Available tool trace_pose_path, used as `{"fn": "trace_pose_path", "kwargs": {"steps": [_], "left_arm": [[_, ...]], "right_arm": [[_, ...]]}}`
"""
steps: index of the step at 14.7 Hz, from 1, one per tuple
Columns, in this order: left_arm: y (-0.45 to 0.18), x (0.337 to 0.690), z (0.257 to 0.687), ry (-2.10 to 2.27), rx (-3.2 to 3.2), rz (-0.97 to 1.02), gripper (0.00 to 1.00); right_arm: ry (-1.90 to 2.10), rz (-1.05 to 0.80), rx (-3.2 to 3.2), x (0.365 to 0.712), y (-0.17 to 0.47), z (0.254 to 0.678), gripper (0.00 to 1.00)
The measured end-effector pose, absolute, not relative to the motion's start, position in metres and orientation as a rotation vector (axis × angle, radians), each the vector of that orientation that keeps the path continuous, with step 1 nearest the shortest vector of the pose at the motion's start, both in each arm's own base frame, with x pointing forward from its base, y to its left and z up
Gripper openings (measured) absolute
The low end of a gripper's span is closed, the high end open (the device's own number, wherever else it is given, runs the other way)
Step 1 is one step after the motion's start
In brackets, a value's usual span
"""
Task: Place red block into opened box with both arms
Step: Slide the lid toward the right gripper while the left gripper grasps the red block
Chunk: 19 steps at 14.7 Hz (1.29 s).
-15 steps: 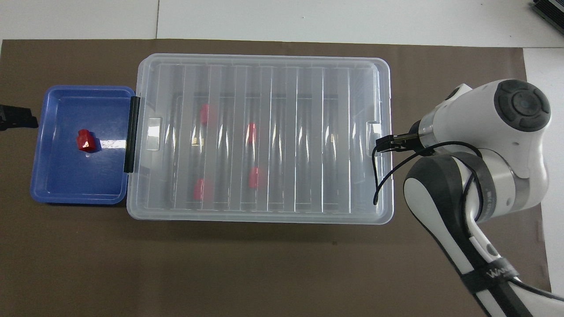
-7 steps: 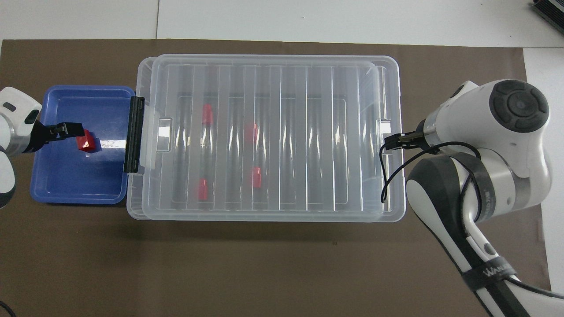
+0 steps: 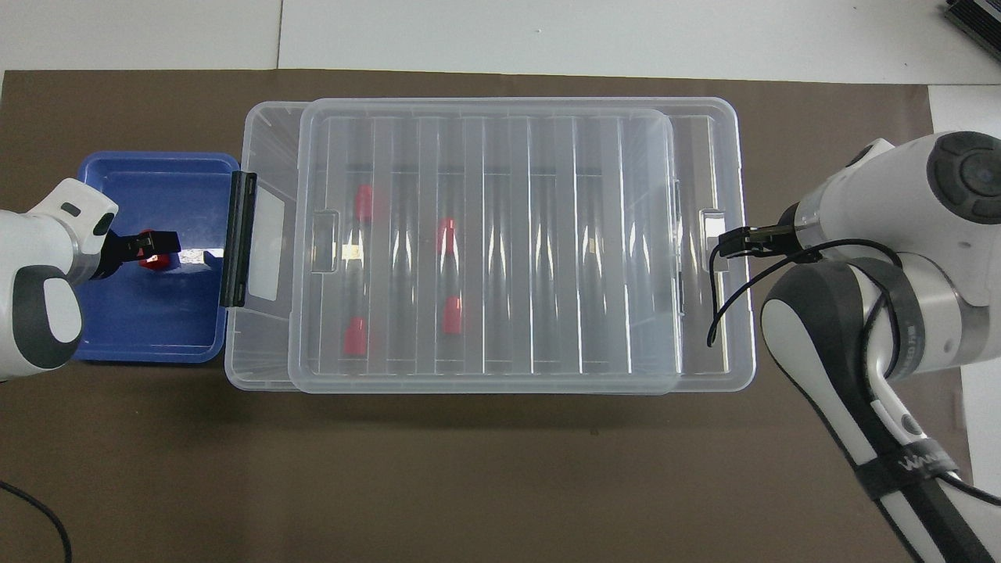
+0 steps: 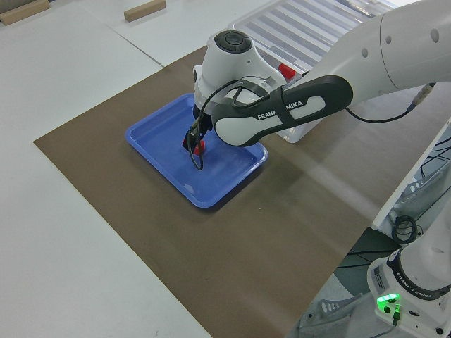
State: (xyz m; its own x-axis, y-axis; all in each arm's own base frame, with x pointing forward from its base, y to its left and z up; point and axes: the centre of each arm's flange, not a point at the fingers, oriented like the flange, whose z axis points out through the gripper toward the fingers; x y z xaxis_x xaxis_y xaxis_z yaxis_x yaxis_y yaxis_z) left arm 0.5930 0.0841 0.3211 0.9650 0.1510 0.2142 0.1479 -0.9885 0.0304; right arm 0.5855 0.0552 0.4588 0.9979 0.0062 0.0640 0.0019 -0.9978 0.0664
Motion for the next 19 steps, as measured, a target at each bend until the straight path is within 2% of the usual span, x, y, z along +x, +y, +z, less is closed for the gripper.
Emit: {"fn": "trace_pose_path", "kwargs": {"steps": [4, 6, 7, 9, 12, 16, 19], "left_arm": [[0.089, 0.595, 0.309, 0.194, 3.126, 0.357, 1.00], [0.089, 0.595, 0.307, 0.193, 3.126, 0.356, 0.96], [0.089, 0.595, 0.307, 0.193, 3.126, 0.357, 0.89], [0.089, 0.595, 0.307, 0.194, 3.126, 0.357, 0.64], [0.090, 0.595, 0.307, 0.197, 3.127, 0.355, 0.34], [0.092, 0.608, 0.329, 0.242, 3.129, 0.265, 0.34], [0.086, 0.628, 0.389, 0.321, 3.125, 0.155, 0.34]], "right_arm": [[-0.052, 0.094, 3.064, 0.587, 0.030, 0.460, 1.00], [-0.083, 0.087, 3.061, 0.587, 0.018, 0.460, 1.00], [-0.096, 0.080, 3.060, 0.587, 0.013, 0.460, 1.00], [-0.115, 0.071, 3.054, 0.587, 0.005, 0.460, 1.00], [-0.136, 0.060, 3.035, 0.585, -0.009, 0.463, 1.00], [-0.162, 0.067, 3.027, 0.584, -0.024, 0.468, 1.00], [-0.169, 0.066, 3.026, 0.584, -0.027, 0.468, 1.00]]}}
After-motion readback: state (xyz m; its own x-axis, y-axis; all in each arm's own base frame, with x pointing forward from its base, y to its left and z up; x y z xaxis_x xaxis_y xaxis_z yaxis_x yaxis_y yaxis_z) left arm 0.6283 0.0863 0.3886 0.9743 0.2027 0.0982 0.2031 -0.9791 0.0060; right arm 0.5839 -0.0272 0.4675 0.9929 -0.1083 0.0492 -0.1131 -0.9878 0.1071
